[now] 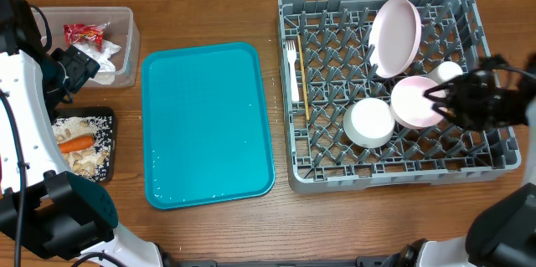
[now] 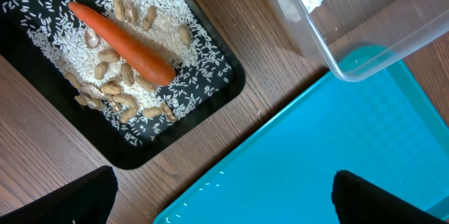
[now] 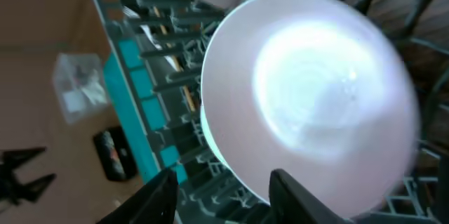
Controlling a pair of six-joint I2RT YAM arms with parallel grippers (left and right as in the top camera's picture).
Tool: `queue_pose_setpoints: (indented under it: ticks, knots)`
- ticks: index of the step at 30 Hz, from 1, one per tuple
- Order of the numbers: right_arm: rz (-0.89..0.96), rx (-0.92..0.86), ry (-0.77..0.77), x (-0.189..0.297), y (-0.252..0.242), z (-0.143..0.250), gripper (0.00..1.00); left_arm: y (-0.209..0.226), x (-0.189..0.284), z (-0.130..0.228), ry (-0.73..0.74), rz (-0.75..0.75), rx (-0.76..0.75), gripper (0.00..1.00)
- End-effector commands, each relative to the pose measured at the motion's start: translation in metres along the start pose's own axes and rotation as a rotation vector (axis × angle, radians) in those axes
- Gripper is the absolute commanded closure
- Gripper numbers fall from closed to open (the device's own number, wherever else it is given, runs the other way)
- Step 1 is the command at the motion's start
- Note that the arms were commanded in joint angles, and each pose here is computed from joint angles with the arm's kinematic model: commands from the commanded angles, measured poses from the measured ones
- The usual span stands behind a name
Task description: Sort waste into correct bins and load items into the dishwasher rack
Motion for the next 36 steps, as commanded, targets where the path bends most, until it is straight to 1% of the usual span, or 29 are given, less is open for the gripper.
queue_pose_setpoints:
  ticks: [1,2,3,5,7,8,10,12,16,18,19,22,24,27,31,36]
  knots:
    - [0.195,0.166,-0.01,-0.02,0.026,0.011,0.54,0.001,0.006,0.001,-0.022,-0.005,0.011,0.0]
    - [0.245,0.177,-0.017,-0.027,0.031,0.013,0.54,0.001,0.006,0.0,-0.023,-0.005,0.011,0.0]
    - [0.342,0.196,-0.052,-0.039,0.04,0.016,0.54,0.001,0.006,0.001,-0.022,-0.005,0.011,0.0]
    - [0.524,0.215,-0.172,-0.057,0.055,0.021,0.52,0.001,0.006,0.001,-0.022,-0.005,0.011,0.0]
    - [0.59,0.254,-0.228,-0.068,0.066,0.027,0.45,0.001,0.006,0.001,-0.022,-0.005,0.011,0.0]
    - [0.609,0.274,-0.244,-0.073,0.07,0.03,0.39,0.001,0.006,0.001,-0.022,-0.005,0.011,0.0]
    - [0.656,0.284,-0.281,-0.081,0.075,0.033,0.31,0.001,0.006,0.001,-0.022,-0.005,0.011,0.0]
    - [0.695,0.282,-0.303,-0.087,0.076,0.034,0.3,0.001,0.006,0.001,-0.022,-0.005,0.011,0.0]
    - [0.732,0.253,-0.291,-0.097,0.069,0.03,0.31,0.001,0.006,0.001,-0.022,-0.005,0.011,0.0]
    - [0.748,0.241,-0.288,-0.101,0.066,0.027,0.49,0.001,0.006,0.001,-0.022,-0.005,0.011,0.0]
    - [0.749,0.24,-0.286,-0.102,0.066,0.027,0.66,0.001,0.006,0.001,-0.022,-0.005,0.011,0.0]
    - [0.736,0.216,-0.298,-0.1,0.067,0.027,0.96,0.001,0.006,0.001,-0.022,-0.005,0.011,0.0]
    - [0.704,0.205,-0.289,-0.097,0.07,0.031,0.96,0.001,0.006,0.001,-0.022,-0.005,0.011,0.0]
    - [0.607,0.207,-0.262,-0.088,0.079,0.04,0.96,0.001,0.006,0.0,-0.023,-0.005,0.011,0.0]
    - [0.461,0.212,-0.273,-0.059,0.094,0.054,0.96,0.001,0.006,0.001,-0.022,-0.005,0.011,0.0]
    - [0.272,0.181,-0.294,-0.016,0.097,0.061,0.96,0.001,0.006,0.001,-0.022,-0.005,0.011,0.0]
Point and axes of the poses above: each gripper's point midway between its finger pads, its own x axis back along the fingers, its own y axis along the line the jaws close on, z = x × y, the point moved 10 cm from there along x, back along the fingers, and after that the axes turned 13 degrees about -x, right-handed, at the moved point
